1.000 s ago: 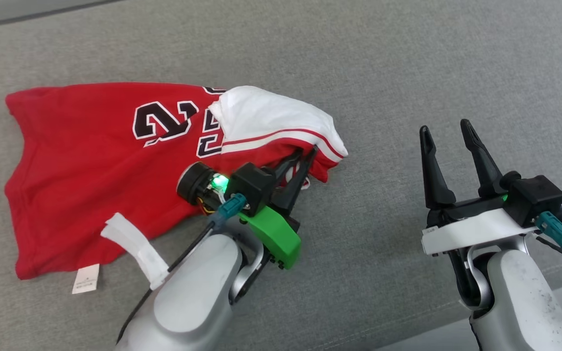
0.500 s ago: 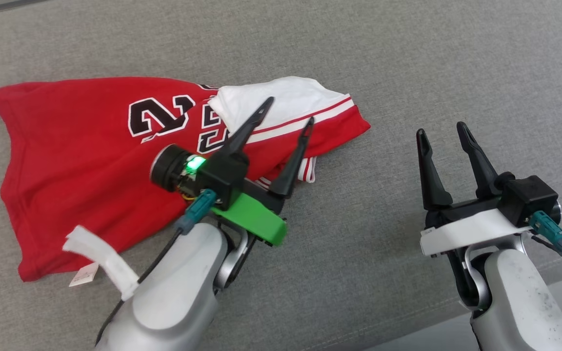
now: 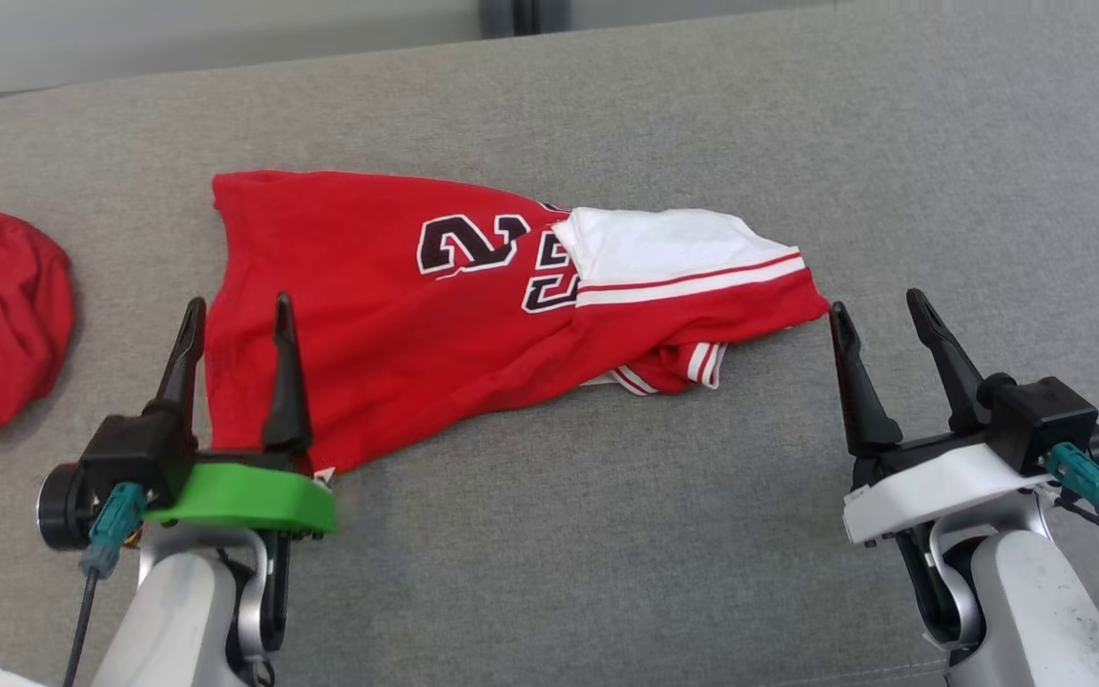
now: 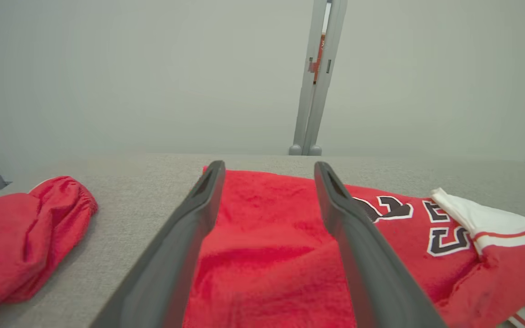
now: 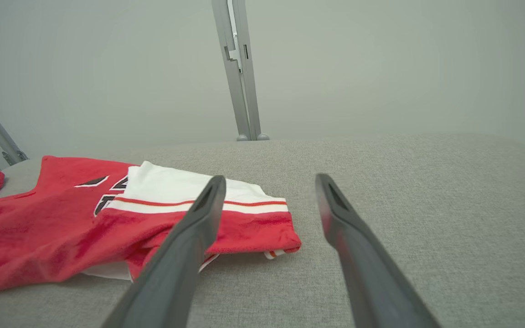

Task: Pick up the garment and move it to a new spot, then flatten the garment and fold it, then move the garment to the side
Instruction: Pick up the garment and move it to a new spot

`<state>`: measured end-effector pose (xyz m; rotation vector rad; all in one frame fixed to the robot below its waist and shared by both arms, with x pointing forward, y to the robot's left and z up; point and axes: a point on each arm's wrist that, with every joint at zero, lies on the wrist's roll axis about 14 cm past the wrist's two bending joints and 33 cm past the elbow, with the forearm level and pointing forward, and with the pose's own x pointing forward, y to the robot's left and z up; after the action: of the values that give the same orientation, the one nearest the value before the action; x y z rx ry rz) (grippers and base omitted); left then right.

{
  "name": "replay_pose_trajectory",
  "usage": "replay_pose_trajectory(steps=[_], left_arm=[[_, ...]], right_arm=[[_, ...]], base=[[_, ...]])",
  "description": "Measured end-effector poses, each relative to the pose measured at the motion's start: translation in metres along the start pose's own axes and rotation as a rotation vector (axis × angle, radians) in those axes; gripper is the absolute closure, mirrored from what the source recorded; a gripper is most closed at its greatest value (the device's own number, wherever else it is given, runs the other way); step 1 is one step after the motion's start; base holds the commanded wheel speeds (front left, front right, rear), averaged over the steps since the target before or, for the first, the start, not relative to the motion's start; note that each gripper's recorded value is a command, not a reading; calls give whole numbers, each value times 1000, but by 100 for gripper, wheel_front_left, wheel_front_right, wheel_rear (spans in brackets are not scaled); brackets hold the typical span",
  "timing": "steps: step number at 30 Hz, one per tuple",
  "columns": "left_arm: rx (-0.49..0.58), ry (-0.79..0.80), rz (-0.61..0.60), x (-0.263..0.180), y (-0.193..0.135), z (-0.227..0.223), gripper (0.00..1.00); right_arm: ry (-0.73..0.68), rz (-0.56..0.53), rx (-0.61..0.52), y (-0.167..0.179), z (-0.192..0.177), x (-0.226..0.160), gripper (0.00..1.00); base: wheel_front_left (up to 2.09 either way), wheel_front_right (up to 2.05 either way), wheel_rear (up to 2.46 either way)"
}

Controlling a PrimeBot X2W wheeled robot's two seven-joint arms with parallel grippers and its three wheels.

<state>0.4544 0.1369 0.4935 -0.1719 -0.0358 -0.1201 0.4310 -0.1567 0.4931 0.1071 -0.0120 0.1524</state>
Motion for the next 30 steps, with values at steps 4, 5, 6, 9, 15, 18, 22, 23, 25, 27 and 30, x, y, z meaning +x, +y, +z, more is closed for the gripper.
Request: replay_pose_trajectory(steps=[4, 5, 6, 9, 15, 18, 22, 23, 25, 27, 30], left_arm=[[12, 0, 70, -26, 25, 5, 0], [16, -3, 76, -31, 28, 7, 0], [21, -5, 79, -35, 30, 9, 0], [30, -1, 84, -47, 34, 10, 0], [34, 11, 78, -62, 33, 8, 0], [33, 12, 73, -64, 30, 7, 0], [38, 16, 69, -65, 28, 6, 0], [41, 18, 69, -65, 28, 5, 0], [40, 25, 70, -65, 28, 3, 0], [41, 27, 70, -66, 28, 2, 0], [42, 28, 75, -66, 29, 2, 0]], right_arm=[[-11, 29, 2, 11, 8, -3, 0], [-14, 35, 2, 14, 10, -4, 0], [-16, 41, 1, 16, 12, -5, 0], [-18, 49, 0, 20, 15, -11, 0], [-22, 49, 1, 22, 21, -22, 0], [-28, 42, 0, 20, 24, -26, 0], [-29, 33, 0, 17, 26, -29, 0], [-28, 33, 0, 17, 26, -29, 0], [-29, 33, 0, 18, 26, -29, 0], [-28, 33, 2, 18, 26, -29, 0], [-28, 35, 3, 19, 26, -28, 0]], base=[[0, 0, 0], [0, 0, 0], [0, 0, 0], [0, 0, 0], [0, 0, 0], [0, 0, 0], [0, 0, 0], [0, 0, 0], [0, 0, 0], [0, 0, 0], [0, 0, 0]])
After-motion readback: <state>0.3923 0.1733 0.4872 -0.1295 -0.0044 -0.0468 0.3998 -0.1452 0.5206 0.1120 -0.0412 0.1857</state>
